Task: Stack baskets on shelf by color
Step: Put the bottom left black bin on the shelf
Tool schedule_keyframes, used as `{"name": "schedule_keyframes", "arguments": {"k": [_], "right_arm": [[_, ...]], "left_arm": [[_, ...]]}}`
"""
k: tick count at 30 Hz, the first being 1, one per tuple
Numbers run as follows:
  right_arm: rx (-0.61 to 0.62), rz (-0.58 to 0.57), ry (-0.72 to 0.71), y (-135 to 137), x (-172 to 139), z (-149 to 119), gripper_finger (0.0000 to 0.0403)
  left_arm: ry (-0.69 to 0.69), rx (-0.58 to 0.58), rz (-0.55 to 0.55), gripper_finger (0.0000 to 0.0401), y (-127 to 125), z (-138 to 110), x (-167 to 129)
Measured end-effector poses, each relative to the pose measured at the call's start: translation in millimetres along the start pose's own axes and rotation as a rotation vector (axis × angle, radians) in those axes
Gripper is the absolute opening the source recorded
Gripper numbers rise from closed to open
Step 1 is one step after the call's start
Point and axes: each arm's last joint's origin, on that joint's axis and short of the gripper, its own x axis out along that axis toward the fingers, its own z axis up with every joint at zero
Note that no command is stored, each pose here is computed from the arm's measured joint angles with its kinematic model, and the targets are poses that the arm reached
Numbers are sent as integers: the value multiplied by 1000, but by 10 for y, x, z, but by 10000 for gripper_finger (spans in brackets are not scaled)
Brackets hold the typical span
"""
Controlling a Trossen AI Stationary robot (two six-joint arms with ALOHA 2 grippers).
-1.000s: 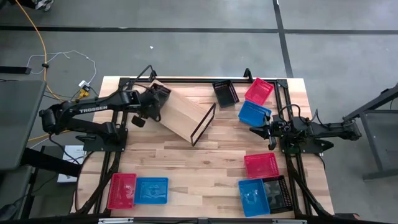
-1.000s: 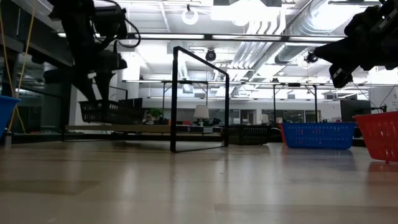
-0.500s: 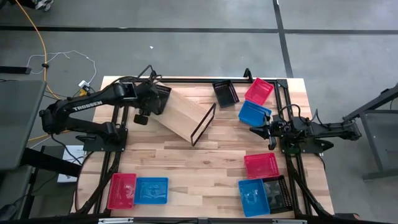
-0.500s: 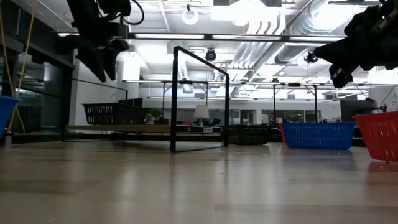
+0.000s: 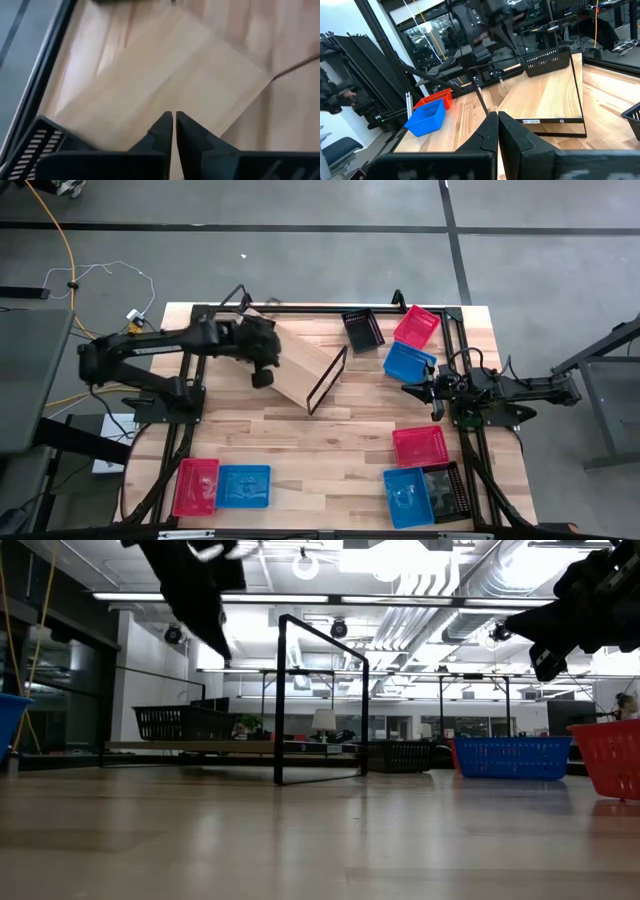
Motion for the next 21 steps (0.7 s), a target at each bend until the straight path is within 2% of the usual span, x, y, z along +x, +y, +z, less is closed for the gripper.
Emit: {"name": "schedule_keyframes", "arguments": {"k": [4,8,14,21], "right_arm": [[0,0,-1,0,0,1,0],[0,0,0,0,0,0,0],[0,0,0,0,0,0,0],[0,0,0,0,0,0,0]], "left_arm": [[180,152,67,2,-86,-40,285],[310,251,119,2,-93,-82,501],[377,287,171,0,-85,-102,642],[438,289,194,0,-82,-158,601]]}}
